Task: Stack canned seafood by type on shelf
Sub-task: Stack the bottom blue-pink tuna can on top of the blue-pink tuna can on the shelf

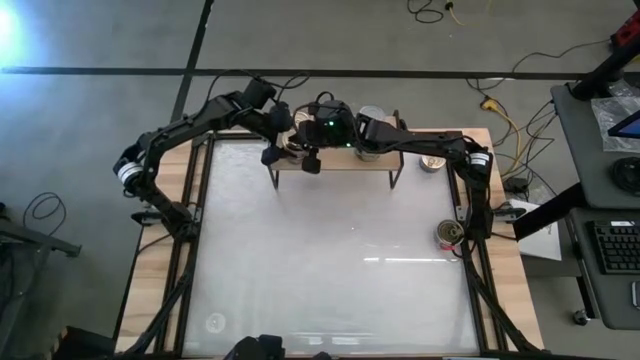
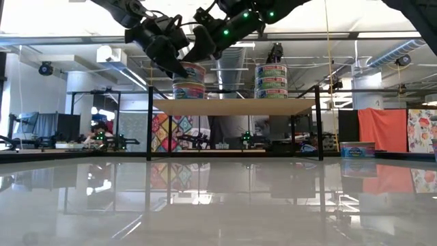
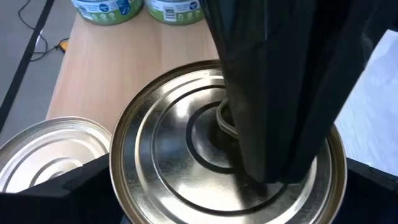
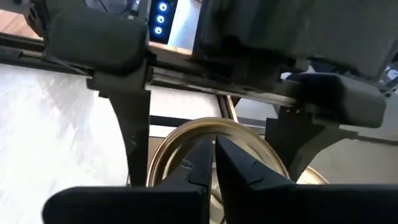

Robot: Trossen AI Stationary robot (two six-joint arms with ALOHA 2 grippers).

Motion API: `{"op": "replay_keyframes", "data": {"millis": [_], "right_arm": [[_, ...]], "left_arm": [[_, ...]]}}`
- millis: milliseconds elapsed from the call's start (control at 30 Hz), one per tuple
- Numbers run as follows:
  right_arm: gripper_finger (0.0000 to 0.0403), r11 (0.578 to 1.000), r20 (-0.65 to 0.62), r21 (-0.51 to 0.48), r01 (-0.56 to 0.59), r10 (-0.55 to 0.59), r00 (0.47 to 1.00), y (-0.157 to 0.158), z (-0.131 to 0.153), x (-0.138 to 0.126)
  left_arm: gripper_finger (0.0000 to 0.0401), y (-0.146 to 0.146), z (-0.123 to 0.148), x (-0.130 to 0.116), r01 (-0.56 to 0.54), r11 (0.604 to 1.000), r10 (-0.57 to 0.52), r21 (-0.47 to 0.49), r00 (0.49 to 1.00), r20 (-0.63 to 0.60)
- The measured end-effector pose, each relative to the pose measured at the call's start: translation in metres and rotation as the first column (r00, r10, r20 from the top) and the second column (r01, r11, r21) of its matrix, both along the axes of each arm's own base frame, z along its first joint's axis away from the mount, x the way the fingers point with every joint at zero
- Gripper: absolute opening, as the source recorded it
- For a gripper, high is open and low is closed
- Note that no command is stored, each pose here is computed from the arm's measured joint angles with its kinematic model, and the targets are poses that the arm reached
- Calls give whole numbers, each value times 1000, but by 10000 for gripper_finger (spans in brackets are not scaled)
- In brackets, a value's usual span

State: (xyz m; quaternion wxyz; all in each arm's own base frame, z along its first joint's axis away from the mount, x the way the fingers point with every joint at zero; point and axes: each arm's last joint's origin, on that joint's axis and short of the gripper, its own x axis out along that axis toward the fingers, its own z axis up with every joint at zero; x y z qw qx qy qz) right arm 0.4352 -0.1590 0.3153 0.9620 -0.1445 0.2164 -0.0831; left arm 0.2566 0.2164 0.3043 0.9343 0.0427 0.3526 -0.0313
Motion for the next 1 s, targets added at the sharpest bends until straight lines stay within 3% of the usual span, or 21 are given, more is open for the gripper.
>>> {"op": "replay_keyframes", "data": {"millis": [633, 1000], "right_arm": [[13, 995, -99, 92, 31, -22, 995, -6, -28, 3], [13, 994, -122, 97, 41, -29, 992, -6, -32, 3]], "left_arm": [[399, 0, -1, -2, 12, 999, -11, 39, 1000, -25], [399, -2, 27, -11, 15, 998, -11, 60, 998, -70]]}}
